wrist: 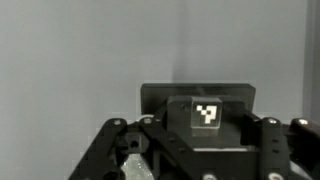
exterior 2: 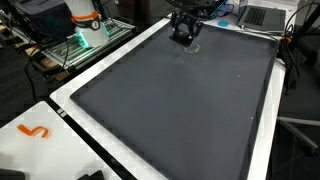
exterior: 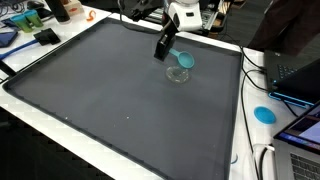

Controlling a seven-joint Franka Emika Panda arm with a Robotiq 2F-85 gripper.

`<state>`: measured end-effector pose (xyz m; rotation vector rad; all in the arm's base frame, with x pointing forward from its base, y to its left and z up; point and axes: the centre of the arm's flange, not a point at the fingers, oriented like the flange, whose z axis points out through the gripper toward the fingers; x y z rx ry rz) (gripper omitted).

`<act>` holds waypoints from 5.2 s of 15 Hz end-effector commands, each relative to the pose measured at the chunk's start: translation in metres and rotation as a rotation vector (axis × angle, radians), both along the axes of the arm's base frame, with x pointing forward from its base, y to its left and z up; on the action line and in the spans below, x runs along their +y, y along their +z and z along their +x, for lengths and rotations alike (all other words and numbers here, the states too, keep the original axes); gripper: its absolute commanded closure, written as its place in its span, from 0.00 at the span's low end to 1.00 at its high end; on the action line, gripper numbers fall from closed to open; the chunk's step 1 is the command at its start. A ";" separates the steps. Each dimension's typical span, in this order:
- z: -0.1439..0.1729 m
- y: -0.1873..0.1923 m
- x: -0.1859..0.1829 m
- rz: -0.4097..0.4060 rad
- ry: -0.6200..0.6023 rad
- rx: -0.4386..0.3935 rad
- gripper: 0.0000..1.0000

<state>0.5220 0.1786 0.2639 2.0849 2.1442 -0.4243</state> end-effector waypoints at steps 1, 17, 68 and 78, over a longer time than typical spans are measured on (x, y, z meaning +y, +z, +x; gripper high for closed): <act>0.005 -0.012 0.003 -0.020 0.023 -0.002 0.69; -0.006 -0.044 0.018 -0.216 -0.073 -0.088 0.69; 0.005 -0.066 0.033 -0.300 -0.111 0.023 0.69; 0.007 -0.051 0.022 -0.252 -0.117 0.026 0.69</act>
